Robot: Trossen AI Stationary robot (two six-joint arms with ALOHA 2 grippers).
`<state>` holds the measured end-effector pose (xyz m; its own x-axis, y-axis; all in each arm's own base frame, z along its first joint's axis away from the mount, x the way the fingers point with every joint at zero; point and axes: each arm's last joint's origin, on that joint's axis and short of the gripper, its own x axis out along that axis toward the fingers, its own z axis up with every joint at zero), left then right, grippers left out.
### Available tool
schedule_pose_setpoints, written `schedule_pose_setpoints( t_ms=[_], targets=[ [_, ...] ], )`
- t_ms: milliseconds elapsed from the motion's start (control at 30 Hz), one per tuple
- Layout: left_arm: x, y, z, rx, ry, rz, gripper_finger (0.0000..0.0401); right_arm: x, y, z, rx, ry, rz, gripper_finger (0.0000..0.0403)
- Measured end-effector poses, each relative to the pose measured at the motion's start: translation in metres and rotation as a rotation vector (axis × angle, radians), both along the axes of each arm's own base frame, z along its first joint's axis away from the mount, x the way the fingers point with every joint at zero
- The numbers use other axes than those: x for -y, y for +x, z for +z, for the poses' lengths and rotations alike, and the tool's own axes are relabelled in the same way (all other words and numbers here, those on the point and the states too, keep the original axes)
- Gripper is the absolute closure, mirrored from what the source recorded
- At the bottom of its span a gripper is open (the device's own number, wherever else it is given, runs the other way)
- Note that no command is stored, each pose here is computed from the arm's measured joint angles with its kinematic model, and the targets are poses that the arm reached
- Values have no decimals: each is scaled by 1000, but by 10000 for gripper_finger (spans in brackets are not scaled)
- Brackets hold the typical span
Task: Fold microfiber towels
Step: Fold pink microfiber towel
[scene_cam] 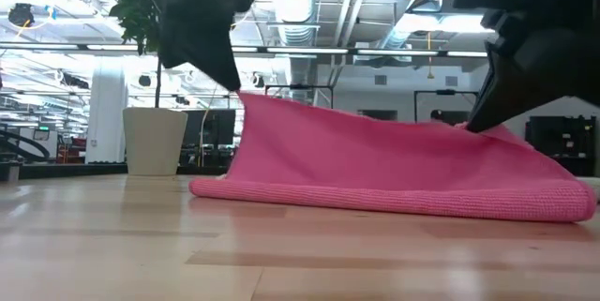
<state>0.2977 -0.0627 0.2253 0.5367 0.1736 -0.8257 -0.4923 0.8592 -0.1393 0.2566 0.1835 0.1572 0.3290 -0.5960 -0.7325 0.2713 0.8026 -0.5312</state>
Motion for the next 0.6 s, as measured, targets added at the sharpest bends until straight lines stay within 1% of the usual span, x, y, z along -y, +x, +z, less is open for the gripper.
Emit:
schedule_pose_setpoints(
  t_ms=[233, 400, 500, 600],
  targets=[
    [-7, 9, -20, -83, 3, -12, 401, 4, -1, -13, 11, 55, -17, 355],
    [-7, 10, -26, -105, 18, -4, 401, 6, -4, -15, 11, 44, -47, 338],
    [-9, 10, -26, -99, 58, 43, 400, 10, -8, -11, 2, 26, -75, 317],
    [-12, 9, -25, -103, 100, 57, 388, 13, -12, -9, -15, -6, -109, 282]
  ],
)
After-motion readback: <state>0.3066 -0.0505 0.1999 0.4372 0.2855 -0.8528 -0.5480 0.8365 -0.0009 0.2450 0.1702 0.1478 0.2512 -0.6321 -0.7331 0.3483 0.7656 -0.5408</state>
